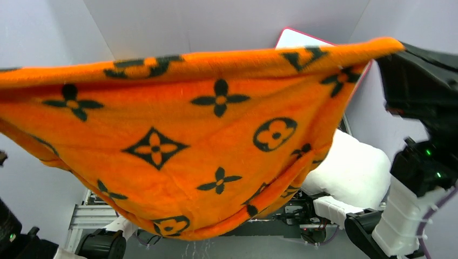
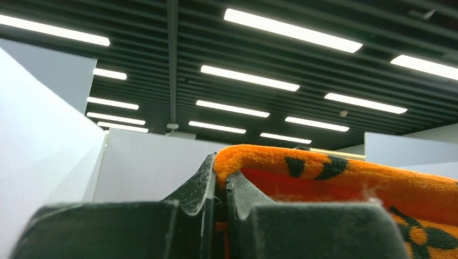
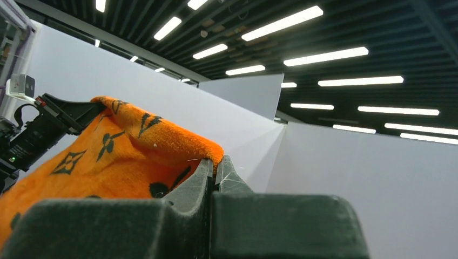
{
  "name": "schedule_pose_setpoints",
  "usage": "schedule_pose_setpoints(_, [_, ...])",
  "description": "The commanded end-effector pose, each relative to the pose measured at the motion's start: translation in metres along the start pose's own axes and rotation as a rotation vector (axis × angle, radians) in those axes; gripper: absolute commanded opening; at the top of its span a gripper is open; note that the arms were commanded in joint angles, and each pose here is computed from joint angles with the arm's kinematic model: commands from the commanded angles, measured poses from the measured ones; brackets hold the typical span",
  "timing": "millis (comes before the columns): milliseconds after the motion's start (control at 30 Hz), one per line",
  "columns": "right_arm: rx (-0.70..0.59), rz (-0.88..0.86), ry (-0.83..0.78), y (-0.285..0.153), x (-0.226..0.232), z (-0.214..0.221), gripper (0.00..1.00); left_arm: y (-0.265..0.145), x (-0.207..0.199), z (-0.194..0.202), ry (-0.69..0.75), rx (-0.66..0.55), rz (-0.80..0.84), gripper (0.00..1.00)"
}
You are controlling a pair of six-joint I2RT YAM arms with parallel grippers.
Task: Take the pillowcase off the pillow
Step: Adjust the pillowcase at the center of the board.
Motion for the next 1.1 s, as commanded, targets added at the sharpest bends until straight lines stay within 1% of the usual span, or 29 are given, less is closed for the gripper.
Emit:
schedule_pose_setpoints(0, [0.072, 0.099, 0.151, 0.012, -0.066, 0.061, 0.0, 0.034, 0.025, 0.093, 0.112, 0.185, -0.094, 0.0])
schedule_pose_setpoints(133, [0.089, 0.115, 0.178, 0.016, -0.092, 0.087, 0.0, 0.046, 0.025, 0.125, 0.169, 0.233, -0.067, 0.0])
schedule_pose_setpoints(267, [0.127, 0.149, 0.209, 0.018, -0.131, 0.13, 0.0, 0.062, 0.018, 0.17, 0.221, 0.288, -0.023, 0.0])
schedule_pose_setpoints(433, [0.184, 0.179, 0.267, 0.011, -0.177, 0.195, 0.0, 0.077, 0.021, 0.232, 0.386, 0.371, -0.039, 0.0])
schedule_pose_setpoints(500, [0.214, 0.19, 0.303, 0.004, -0.196, 0.228, 0.0, 0.079, 0.023, 0.262, 0.467, 0.415, -0.047, 0.0])
schedule_pose_setpoints(633, [0.256, 0.214, 0.355, -0.008, -0.232, 0.293, 0.0, 0.074, 0.023, 0.337, 0.591, 0.501, -0.035, 0.0])
schedule_pose_setpoints(700, [0.283, 0.225, 0.384, -0.014, -0.251, 0.33, 0.0, 0.066, 0.025, 0.387, 0.616, 0.56, -0.022, 0.0])
schedule_pose_setpoints(733, [0.294, 0.225, 0.398, -0.015, -0.259, 0.348, 0.0, 0.062, 0.037, 0.412, 0.591, 0.591, -0.026, 0.0])
schedule_pose_setpoints(767, [0.319, 0.235, 0.422, -0.022, -0.272, 0.377, 0.0, 0.058, 0.064, 0.435, 0.541, 0.627, -0.049, 0.0])
schedule_pose_setpoints(833, [0.35, 0.238, 0.449, -0.028, -0.29, 0.417, 0.0, 0.048, 0.11, 0.474, 0.454, 0.671, -0.091, 0.0])
schedule_pose_setpoints(967, [0.371, 0.274, 0.449, -0.044, -0.325, 0.474, 0.0, 0.038, 0.172, 0.546, 0.421, 0.737, -0.136, 0.0])
schedule_pose_setpoints(1033, [0.362, 0.312, 0.424, -0.055, -0.341, 0.497, 0.0, 0.039, 0.197, 0.578, 0.385, 0.769, -0.117, 0.0])
schedule_pose_setpoints(1067, [0.365, 0.328, 0.415, -0.063, -0.347, 0.509, 0.0, 0.047, 0.206, 0.583, 0.357, 0.751, -0.119, 0.0])
Point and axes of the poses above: each gripper's point midway between its finger pads, its own y axis out along the fingers, its own x axis along the line the jaws close on, z = x × y, the point moved 2 cm from there along -y, back along the fingers, and after that the axes turned 6 degrees about y, right-handed, at the moved point
